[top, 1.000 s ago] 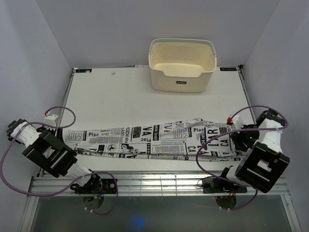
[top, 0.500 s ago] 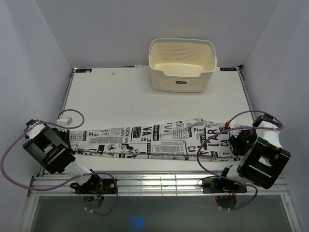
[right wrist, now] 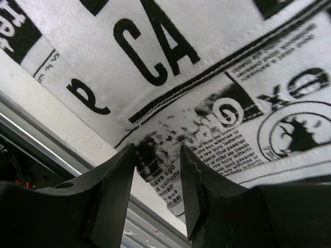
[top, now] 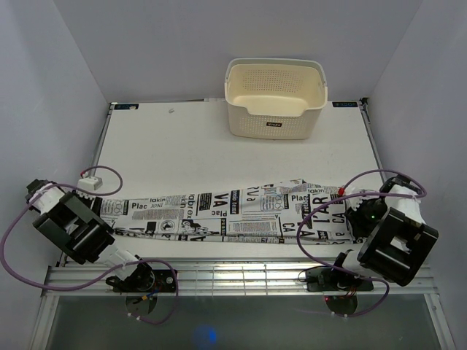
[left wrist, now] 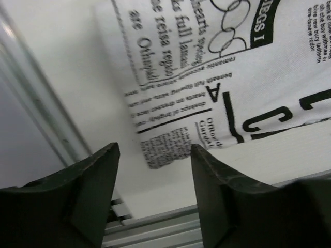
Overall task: Fold and stack the trousers
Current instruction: Fold the trousers
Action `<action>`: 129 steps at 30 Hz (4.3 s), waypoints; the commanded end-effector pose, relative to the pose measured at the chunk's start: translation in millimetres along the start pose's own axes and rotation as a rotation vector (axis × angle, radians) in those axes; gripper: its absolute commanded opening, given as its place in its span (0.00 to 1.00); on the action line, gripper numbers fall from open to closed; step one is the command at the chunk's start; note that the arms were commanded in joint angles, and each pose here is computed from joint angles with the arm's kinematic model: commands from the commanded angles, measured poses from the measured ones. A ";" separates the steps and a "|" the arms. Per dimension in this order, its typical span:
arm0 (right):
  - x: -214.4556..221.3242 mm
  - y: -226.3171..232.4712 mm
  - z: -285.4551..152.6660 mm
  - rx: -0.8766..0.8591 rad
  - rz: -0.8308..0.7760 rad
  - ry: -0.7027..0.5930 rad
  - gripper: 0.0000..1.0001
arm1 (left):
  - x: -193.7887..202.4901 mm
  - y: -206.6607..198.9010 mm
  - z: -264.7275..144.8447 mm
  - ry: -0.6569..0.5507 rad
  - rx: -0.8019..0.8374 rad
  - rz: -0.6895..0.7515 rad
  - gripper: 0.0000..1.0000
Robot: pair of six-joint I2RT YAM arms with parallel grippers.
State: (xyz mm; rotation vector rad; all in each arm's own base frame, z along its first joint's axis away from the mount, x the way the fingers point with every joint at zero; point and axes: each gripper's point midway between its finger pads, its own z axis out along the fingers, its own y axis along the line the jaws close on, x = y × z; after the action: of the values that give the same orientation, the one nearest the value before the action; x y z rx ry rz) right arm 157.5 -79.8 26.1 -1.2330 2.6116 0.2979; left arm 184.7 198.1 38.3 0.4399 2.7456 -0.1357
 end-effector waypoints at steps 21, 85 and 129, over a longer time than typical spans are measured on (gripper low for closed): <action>-255.8 -24.1 -8.4 -0.102 0.048 -0.449 0.46 | -191.9 -380.7 -30.1 -0.497 0.548 0.782 0.68; -270.9 -42.6 64.7 -0.235 0.170 -0.373 0.08 | -145.1 -632.9 24.3 -0.431 0.689 1.159 0.00; -92.5 8.5 -52.9 -0.061 0.021 -0.098 0.42 | -346.9 -570.1 88.3 -0.440 0.663 0.575 0.82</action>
State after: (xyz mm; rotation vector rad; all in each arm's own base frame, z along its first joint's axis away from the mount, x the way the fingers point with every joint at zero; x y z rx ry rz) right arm 246.0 -27.7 101.8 -0.9699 2.5880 0.4053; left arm 323.9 -434.2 62.4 1.2217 2.0844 -0.8426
